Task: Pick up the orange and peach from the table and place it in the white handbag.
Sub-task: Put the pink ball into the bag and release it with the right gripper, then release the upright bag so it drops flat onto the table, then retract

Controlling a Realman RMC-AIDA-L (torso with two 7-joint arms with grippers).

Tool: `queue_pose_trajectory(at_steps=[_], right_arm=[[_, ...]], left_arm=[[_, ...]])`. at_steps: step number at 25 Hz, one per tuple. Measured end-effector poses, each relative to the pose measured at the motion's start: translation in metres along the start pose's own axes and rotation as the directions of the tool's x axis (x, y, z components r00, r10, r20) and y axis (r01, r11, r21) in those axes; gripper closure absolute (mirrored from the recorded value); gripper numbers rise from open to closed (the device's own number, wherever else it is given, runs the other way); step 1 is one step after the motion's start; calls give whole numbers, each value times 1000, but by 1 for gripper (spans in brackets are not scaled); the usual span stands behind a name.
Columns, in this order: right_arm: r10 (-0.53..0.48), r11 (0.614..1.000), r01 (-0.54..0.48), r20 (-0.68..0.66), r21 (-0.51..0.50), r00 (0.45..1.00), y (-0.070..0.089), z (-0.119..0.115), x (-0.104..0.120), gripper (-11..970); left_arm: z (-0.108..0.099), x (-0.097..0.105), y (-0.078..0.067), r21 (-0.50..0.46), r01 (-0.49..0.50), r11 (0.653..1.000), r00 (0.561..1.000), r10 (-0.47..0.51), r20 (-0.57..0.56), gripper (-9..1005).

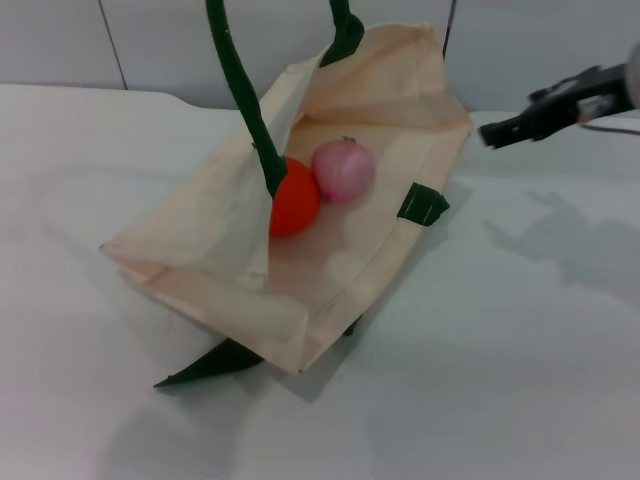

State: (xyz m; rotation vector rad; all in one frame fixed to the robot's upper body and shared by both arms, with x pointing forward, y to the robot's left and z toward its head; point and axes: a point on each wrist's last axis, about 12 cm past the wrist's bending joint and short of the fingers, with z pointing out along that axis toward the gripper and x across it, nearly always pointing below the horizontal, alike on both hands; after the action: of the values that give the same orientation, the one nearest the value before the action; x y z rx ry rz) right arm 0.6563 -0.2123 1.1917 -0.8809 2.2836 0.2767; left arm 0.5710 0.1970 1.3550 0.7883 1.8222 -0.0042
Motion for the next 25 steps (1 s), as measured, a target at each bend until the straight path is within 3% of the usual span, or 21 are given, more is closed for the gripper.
queue_pose_trajectory(at_steps=[6,9,20,25], right_arm=[[17,993,-34,144,112,989,-15,-33,2,75],[22,987,-53,203,152,979,-20,-38,2,75],[54,989,-89,264,121,963,-20,-40,-4,75],[49,988,-90,300,124,953,-18,-39,-9,75]], left_arm=[[-1,10,9,-40,32,999,999,-32,14,772],[-2,16,15,-75,52,996,997,-48,53,770],[7,26,17,-80,90,993,990,-80,113,764],[11,35,20,-110,116,987,983,-98,153,556]])
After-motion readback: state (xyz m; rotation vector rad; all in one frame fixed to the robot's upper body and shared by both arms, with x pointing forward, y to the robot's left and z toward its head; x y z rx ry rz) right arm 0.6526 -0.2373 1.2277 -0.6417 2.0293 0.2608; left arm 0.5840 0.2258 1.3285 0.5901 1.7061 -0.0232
